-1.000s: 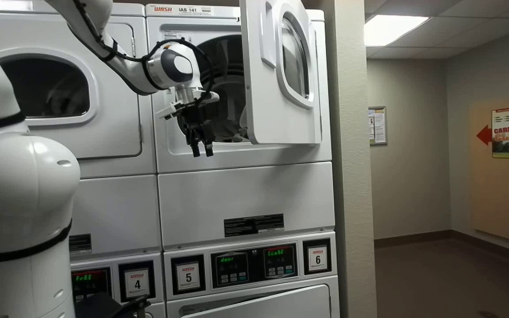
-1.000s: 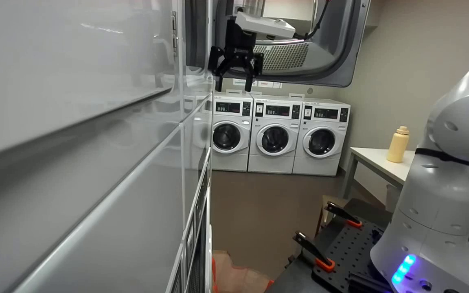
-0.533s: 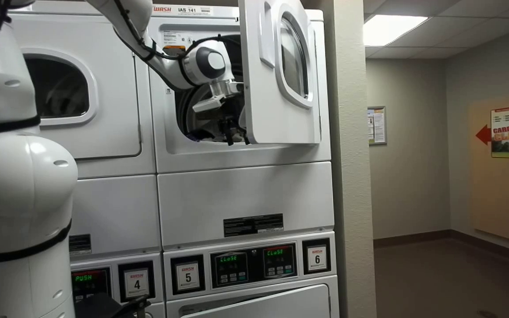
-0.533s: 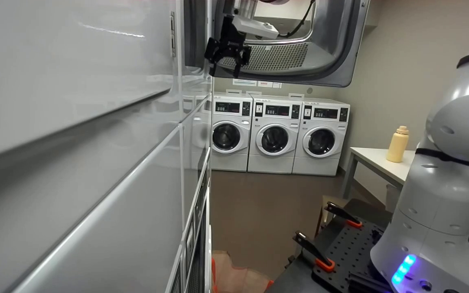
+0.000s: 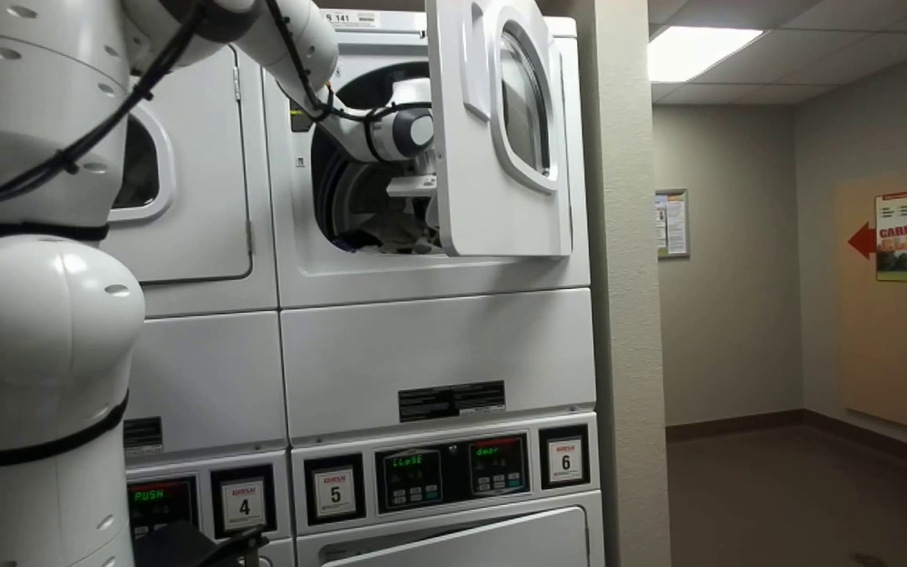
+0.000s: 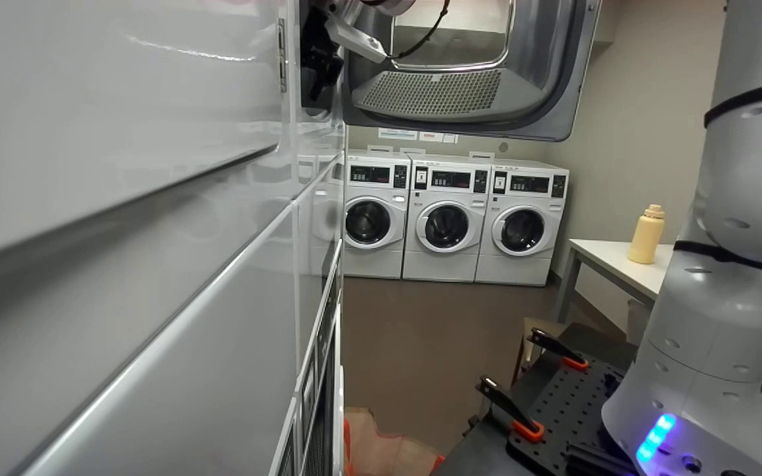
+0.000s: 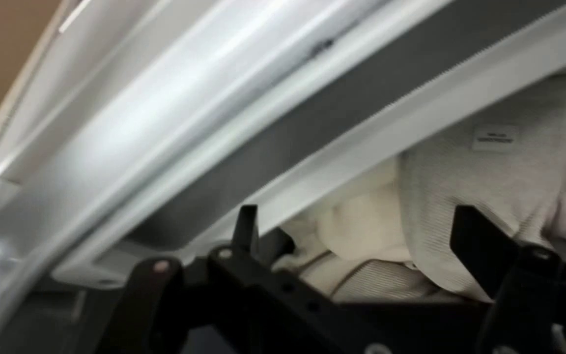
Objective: Remove the cloth from the washing machine and close it
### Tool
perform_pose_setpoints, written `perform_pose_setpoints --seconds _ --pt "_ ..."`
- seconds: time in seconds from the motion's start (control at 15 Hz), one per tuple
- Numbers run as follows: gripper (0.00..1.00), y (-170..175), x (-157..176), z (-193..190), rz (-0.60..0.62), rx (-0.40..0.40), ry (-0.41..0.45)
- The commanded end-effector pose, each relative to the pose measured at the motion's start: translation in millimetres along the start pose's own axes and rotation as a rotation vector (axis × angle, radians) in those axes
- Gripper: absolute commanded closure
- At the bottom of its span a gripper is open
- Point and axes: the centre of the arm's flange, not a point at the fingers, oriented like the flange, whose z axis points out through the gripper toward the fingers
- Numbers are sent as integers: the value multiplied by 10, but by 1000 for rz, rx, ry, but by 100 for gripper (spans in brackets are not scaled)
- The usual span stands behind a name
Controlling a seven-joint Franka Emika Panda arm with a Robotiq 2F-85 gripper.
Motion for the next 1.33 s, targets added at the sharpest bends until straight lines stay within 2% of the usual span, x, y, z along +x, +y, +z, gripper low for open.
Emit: perform_pose_setpoints --seconds 0.0,0.13,0.47,0.53,0.6,0.87,1.13,1.27 --pt "0 -266 356 263 -37 121 41" --pt "0 -447 266 469 -32 147 44" --pt "0 -669 -98 1017 -32 146 26" --pt "25 -684 -136 1095 -31 147 27" --pt "26 -700 -153 1156 -21 148 33" --pt "58 -697 -117 1203 -5 139 74" --pt "88 -643 -114 1194 2 126 66" --pt "100 -629 -78 1166 29 112 59"
